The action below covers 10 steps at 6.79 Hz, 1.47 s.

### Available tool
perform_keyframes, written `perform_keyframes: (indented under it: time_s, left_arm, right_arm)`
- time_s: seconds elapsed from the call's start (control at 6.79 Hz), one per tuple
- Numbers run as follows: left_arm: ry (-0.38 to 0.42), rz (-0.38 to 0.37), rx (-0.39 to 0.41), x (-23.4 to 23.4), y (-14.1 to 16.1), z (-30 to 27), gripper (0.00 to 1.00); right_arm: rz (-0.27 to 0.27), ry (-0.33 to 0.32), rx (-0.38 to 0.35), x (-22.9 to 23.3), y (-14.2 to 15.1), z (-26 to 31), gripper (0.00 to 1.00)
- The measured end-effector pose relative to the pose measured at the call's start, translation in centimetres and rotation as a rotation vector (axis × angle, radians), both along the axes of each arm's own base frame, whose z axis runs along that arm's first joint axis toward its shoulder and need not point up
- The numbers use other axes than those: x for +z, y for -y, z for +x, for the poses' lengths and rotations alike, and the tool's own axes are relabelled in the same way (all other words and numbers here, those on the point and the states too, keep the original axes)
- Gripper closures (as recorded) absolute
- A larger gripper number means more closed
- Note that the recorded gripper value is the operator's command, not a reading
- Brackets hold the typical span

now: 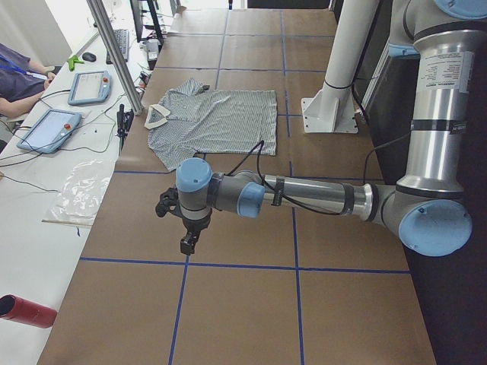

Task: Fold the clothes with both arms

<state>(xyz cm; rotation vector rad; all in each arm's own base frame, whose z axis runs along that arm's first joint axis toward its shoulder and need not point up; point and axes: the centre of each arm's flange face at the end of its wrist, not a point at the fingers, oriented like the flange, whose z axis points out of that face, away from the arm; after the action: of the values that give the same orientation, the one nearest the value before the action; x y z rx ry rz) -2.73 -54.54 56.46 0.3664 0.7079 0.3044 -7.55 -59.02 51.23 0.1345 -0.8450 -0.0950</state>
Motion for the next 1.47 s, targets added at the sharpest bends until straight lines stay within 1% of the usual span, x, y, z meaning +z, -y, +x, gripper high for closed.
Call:
perform_keyframes:
  time_s: [0.15, 0.29, 0.44, 0.59, 0.74, 1.03, 1.18, 1.33, 1.47]
  left_arm:
    - [-0.011, 0.045, -0.009, -0.6, 0.8, 0.4, 0.00]
    - [-0.031, 0.045, -0.047, -0.8, 2.2, 0.8, 0.00]
    - [-0.051, 0.029, -0.085, -1.6, 4.2, 1.2, 0.00]
    - [-0.068, 0.017, -0.106, -2.6, 5.9, 1.9, 0.00]
    - [-0.083, 0.014, -0.109, -3.2, 6.5, 2.4, 0.00]
    - [-0.107, 0.022, -0.105, -4.3, 6.7, 2.8, 0.00]
    - [-0.115, 0.028, -0.108, -5.0, 6.7, 2.9, 0.00]
    - [-0.119, 0.033, -0.110, -5.4, 6.6, 2.9, 0.00]
    - [-0.121, 0.036, -0.110, -5.6, 6.4, 2.8, 0.00]
  right_arm:
    - [-0.005, 0.030, 0.007, -3.3, 3.1, -5.3, 0.00]
    - [-0.008, 0.059, 0.045, -5.3, 6.4, -9.6, 0.00]
    - [0.001, 0.074, 0.099, -5.9, 8.6, -13.3, 0.00]
    - [0.007, 0.069, 0.147, -6.7, 9.9, -17.8, 0.00]
    - [0.010, 0.055, 0.170, -8.0, 10.8, -22.5, 0.00]
    - [0.028, 0.003, 0.168, -9.5, 11.4, -29.9, 0.01]
    - [0.041, -0.023, 0.166, -10.1, 11.5, -32.6, 0.01]
    - [0.054, -0.048, 0.165, -10.6, 11.7, -34.8, 0.03]
    - [0.061, -0.066, 0.162, -10.6, 11.7, -36.2, 0.04]
